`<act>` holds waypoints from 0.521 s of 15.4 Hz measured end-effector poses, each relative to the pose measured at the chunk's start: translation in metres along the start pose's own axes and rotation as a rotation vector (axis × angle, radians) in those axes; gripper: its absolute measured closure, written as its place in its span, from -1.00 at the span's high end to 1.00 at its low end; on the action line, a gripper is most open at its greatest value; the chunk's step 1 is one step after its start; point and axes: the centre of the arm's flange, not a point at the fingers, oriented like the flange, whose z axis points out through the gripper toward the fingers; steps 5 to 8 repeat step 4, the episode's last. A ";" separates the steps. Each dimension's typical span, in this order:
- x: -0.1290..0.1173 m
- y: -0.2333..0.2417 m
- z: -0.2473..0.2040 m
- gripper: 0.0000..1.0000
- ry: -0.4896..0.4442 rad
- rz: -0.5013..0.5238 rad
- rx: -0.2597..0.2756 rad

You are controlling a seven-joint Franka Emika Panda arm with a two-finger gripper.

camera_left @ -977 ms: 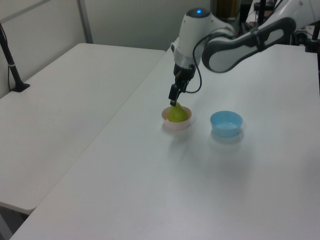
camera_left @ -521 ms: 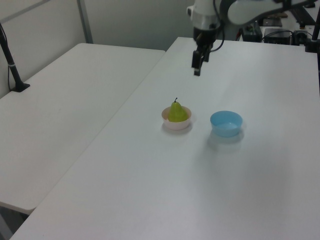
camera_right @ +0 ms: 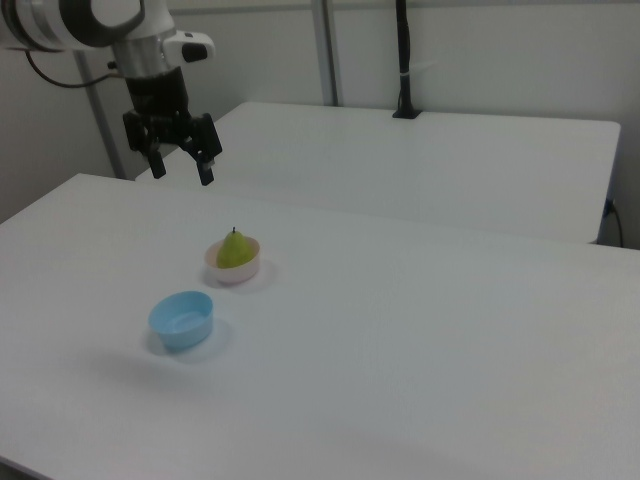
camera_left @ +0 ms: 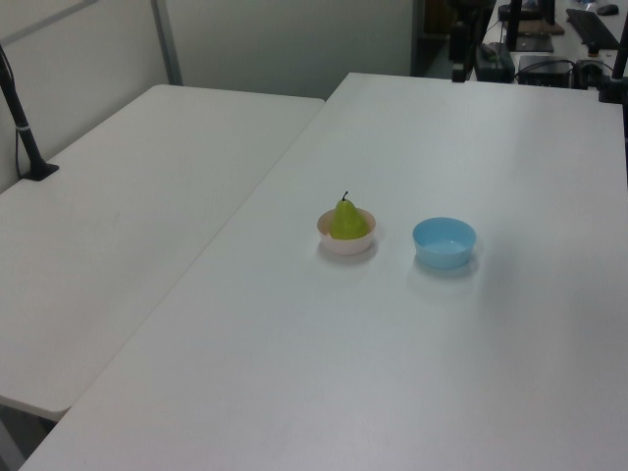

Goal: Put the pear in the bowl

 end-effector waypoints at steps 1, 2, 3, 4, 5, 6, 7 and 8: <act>-0.005 0.006 -0.006 1.00 0.001 0.010 0.002; -0.008 0.009 -0.009 1.00 0.004 0.016 0.003; -0.009 0.010 -0.010 1.00 0.004 0.018 0.003; -0.009 0.010 -0.008 1.00 0.002 0.017 0.003; -0.009 0.010 -0.008 1.00 0.002 0.017 0.003; -0.009 0.010 -0.008 1.00 0.002 0.017 0.003; -0.009 0.010 -0.008 1.00 0.002 0.017 0.003; -0.009 0.010 -0.008 1.00 0.002 0.017 0.003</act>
